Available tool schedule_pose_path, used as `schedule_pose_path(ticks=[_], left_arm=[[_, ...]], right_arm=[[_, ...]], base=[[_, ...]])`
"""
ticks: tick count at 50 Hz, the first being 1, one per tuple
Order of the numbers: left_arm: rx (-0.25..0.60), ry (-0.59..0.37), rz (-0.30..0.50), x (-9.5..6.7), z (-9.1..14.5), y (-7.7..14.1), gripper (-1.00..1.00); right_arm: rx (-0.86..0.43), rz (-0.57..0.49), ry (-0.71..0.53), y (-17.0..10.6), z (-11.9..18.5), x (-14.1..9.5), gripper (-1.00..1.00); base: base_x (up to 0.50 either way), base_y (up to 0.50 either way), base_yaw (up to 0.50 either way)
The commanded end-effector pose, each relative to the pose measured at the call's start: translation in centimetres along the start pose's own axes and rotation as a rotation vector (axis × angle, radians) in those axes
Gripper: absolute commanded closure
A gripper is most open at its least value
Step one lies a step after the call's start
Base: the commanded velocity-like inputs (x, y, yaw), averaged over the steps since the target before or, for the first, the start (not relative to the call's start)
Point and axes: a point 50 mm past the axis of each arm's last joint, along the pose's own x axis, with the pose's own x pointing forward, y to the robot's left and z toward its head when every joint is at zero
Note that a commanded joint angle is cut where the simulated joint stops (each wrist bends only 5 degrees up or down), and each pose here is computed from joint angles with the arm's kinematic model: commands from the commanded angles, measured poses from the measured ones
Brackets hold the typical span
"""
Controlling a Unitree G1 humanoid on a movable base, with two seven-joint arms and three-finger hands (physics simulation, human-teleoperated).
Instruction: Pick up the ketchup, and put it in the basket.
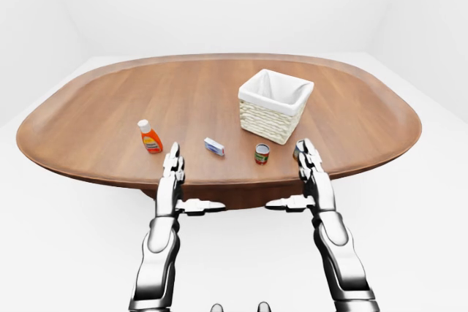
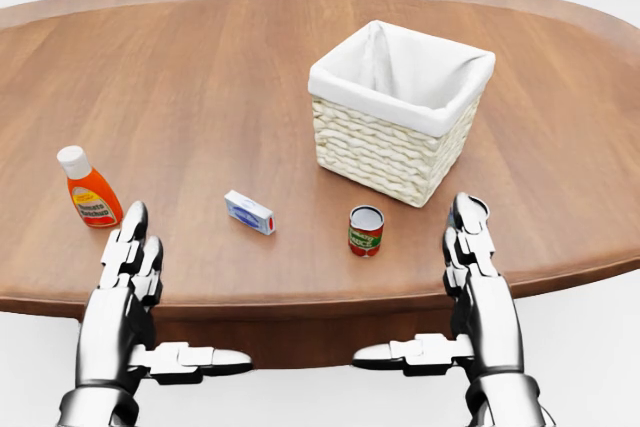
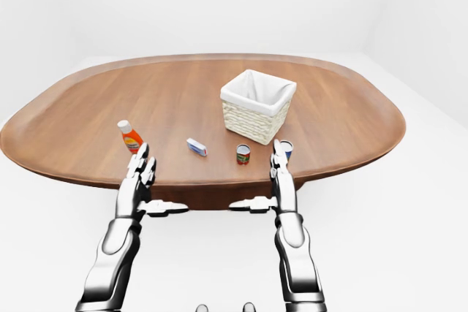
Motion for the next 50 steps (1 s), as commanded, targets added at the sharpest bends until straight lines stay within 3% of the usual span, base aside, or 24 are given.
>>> schedule_pose_path(ticks=[1, 3, 6, 45, 50], left_arm=[[-0.008, -0.093, -0.002, -2.7, 3.2, 1.5, -1.00], [-0.015, -0.139, 0.004, -3.6, 4.3, 2.0, -1.00], [-0.020, -0.156, 0.009, -3.7, 4.7, 2.2, -1.00], [-0.020, -0.165, 0.012, -3.6, 4.8, 2.5, -1.00], [-0.018, -0.165, 0.008, -3.6, 4.8, 2.4, -1.00]], right_arm=[[-0.042, -0.017, -0.110, -0.6, 3.6, -2.8, -1.00], [-0.041, -0.022, -0.132, -0.7, 4.2, -3.2, -1.00], [-0.039, -0.030, -0.137, -0.9, 4.3, -3.3, -1.00], [-0.052, -0.021, -0.115, -0.8, 3.8, -3.3, -1.00], [-0.055, -0.024, -0.118, -0.9, 3.8, -3.4, -1.00]], base=[[0.00, 0.00, 0.00], [0.00, 0.00, 0.00], [0.00, 0.00, 0.00], [0.00, 0.00, 0.00], [0.00, 0.40, 0.00]])
